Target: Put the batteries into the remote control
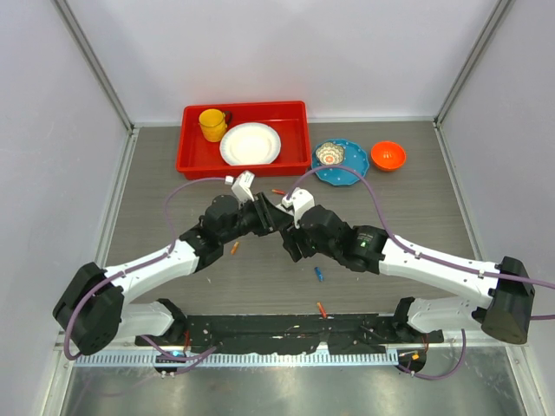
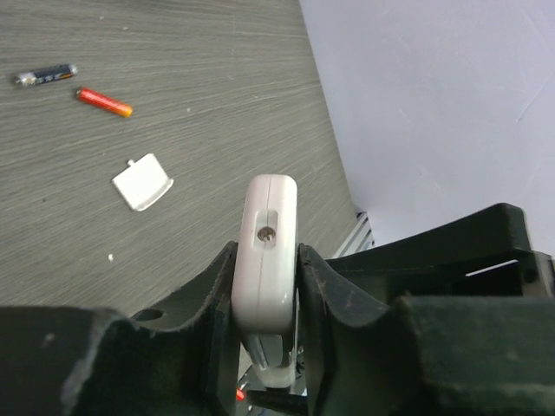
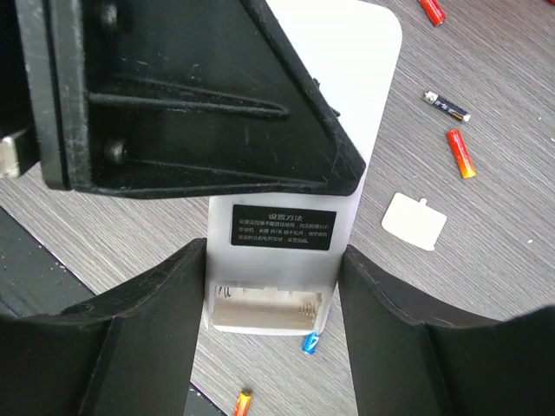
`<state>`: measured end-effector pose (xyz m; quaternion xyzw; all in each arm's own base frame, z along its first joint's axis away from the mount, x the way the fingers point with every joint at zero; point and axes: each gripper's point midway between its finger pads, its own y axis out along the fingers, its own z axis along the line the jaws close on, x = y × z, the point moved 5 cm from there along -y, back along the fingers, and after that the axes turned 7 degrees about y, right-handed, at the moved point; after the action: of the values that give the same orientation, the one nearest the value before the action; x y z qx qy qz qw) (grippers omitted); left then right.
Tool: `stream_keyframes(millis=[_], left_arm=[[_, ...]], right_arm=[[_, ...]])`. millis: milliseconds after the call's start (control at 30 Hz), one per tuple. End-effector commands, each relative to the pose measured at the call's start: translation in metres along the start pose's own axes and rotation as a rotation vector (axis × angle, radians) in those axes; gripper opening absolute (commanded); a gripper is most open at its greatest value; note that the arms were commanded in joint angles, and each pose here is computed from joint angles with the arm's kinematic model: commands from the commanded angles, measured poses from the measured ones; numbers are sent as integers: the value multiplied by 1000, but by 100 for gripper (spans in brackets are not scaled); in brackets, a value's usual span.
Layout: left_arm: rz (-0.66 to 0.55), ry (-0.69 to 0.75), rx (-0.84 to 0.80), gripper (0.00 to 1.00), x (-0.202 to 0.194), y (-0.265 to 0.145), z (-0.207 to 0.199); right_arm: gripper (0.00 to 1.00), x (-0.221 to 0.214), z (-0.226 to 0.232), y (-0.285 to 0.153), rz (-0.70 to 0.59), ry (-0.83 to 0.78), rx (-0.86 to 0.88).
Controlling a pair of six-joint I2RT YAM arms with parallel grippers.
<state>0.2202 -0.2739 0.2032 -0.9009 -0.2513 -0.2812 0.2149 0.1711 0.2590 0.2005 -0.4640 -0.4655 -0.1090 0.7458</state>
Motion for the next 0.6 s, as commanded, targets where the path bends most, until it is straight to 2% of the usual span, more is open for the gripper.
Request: stream_keyframes(millis=[0, 100, 200, 233, 333, 367, 433, 467, 567], left_arm=[[-37, 16, -48, 28, 4, 1, -6], [-34, 16, -49, 17, 4, 2, -5], [-31, 16, -46, 1, 2, 3, -4], [-33, 17, -46, 0, 2, 3, -4], [-44, 19, -42, 0, 3, 2, -2], [-51, 19, -38, 0, 3, 2, -1], [-78, 18, -18, 0, 6, 0, 1], [-89, 23, -9, 0, 8, -1, 1], [-123, 28, 61, 0, 16, -3, 9]], right_arm=[[1, 28, 11, -9, -108, 32, 50], [1, 27, 12, -8, -106, 34, 58], [1, 27, 10, -9, -109, 39, 49], [1, 27, 10, -9, -110, 40, 45], [23, 28, 8, -12, -121, 50, 33], [43, 30, 8, -13, -120, 53, 31], [54, 34, 10, -17, -117, 65, 39], [64, 40, 11, -23, -110, 68, 44], [73, 51, 18, -39, -92, 81, 83]])
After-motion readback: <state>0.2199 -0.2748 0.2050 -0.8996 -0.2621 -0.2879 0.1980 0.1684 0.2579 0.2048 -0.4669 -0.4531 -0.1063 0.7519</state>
